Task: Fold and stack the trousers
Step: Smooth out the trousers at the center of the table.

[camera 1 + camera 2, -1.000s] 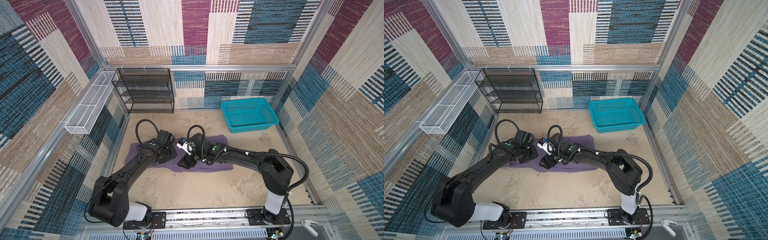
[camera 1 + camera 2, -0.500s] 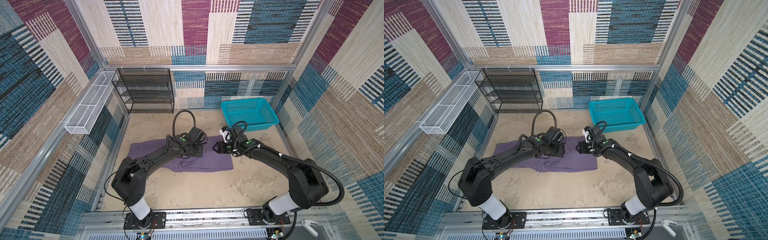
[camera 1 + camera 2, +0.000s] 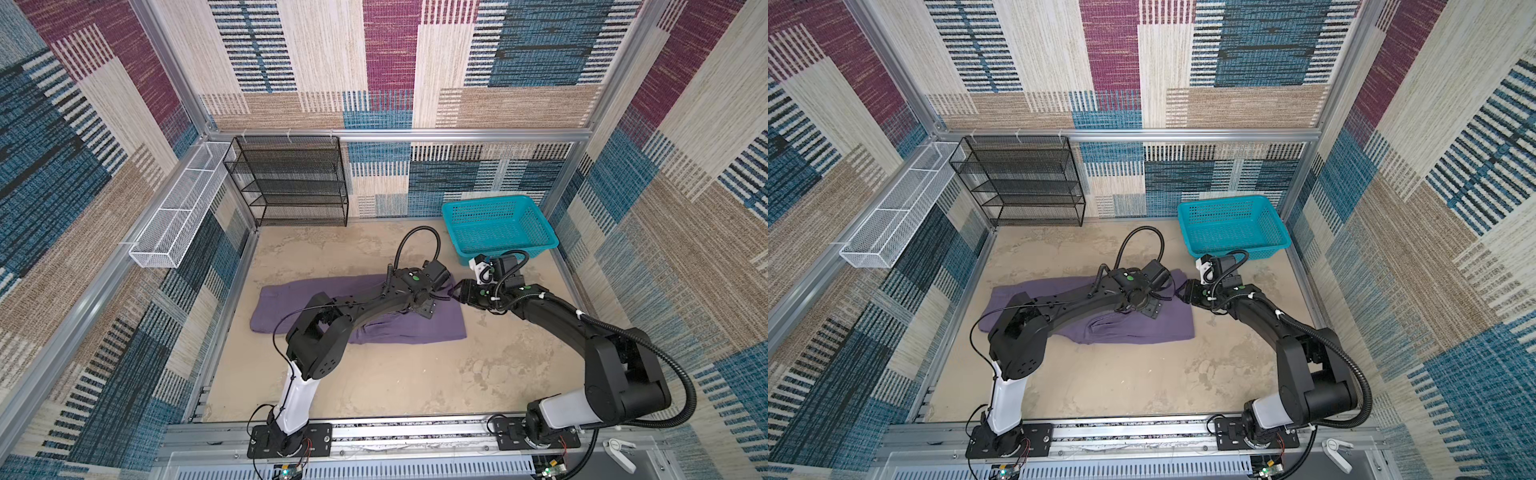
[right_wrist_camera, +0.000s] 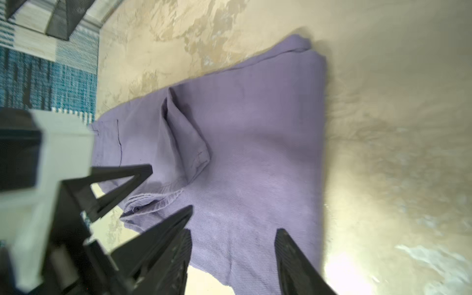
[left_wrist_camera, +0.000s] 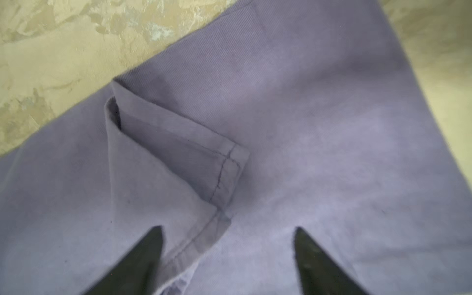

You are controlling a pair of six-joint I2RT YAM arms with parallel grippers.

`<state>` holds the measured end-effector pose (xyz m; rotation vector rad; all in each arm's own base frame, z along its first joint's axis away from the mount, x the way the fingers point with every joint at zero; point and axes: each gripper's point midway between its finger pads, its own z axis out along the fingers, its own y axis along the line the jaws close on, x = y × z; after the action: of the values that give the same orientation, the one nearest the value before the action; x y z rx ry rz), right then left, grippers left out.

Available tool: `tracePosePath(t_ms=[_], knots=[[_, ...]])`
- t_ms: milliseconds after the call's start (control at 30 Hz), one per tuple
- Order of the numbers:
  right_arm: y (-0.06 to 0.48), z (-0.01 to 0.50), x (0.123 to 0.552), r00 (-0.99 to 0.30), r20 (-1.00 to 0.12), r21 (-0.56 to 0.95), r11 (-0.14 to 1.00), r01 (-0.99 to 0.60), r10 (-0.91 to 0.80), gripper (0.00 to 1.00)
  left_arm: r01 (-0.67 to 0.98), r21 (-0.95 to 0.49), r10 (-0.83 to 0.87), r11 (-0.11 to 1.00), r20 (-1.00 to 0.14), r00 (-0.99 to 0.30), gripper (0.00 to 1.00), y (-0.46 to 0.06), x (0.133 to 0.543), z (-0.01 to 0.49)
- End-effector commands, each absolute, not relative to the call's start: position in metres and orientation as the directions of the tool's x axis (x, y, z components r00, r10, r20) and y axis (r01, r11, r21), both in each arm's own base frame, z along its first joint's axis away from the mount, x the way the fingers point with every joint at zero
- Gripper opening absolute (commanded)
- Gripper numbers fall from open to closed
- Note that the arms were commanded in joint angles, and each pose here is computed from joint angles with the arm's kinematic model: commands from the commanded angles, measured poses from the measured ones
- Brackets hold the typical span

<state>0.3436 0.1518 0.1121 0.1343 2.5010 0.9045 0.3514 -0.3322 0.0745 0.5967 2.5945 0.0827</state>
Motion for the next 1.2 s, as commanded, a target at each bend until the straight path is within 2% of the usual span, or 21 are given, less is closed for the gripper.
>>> tracePosePath(t_ms=[0,133,200,300,500,533,700,833,933,1167], knots=[[0.147,0.122,0.345,-0.866,-0.418,0.665,0.742,-0.086,0.274,0.56,0.422,0.277,0.502,0.863,-0.386,-0.774,0.99,-0.32,0.356,0.067],[0.137,0.121,0.343,-0.86,-0.414,0.679,0.731,-0.072,0.3,0.56,0.4,0.326,0.506,0.857,-0.382,-0.773,0.94,-0.317,0.364,0.063],[0.135,0.12,0.343,-0.859,-0.414,0.679,0.73,-0.07,0.302,0.56,0.393,0.358,0.515,0.847,-0.366,-0.775,0.82,-0.315,0.368,0.058],[0.134,0.118,0.342,-0.86,-0.41,0.68,0.73,-0.065,0.305,0.56,0.382,0.376,0.512,0.844,-0.354,-0.782,0.72,-0.313,0.37,0.053],[0.131,0.118,0.344,-0.857,-0.411,0.678,0.732,-0.061,0.31,0.56,0.373,0.373,0.499,0.85,-0.341,-0.797,0.7,-0.31,0.372,0.044],[0.131,0.118,0.344,-0.857,-0.411,0.678,0.732,-0.061,0.309,0.56,0.372,0.368,0.495,0.852,-0.338,-0.8,0.66,-0.31,0.372,0.043],[0.13,0.116,0.344,-0.858,-0.41,0.675,0.735,-0.056,0.311,0.56,0.34,0.334,0.45,0.879,-0.344,-0.824,0.3,-0.3,0.378,0.047],[0.129,0.109,0.342,-0.864,-0.396,0.675,0.736,-0.045,0.31,0.56,0.309,0.282,0.4,0.908,-0.37,-0.838,0.15,-0.291,0.387,0.06],[0.129,0.104,0.34,-0.87,-0.382,0.677,0.735,-0.034,0.311,0.56,0.289,0.188,0.341,0.939,-0.386,-0.857,0.1,-0.287,0.394,0.069],[0.128,0.099,0.34,-0.873,-0.376,0.669,0.742,-0.025,0.31,0.55,0.178,-0.041,0.149,0.983,-0.383,-0.911,0.12,-0.25,0.409,0.078]])
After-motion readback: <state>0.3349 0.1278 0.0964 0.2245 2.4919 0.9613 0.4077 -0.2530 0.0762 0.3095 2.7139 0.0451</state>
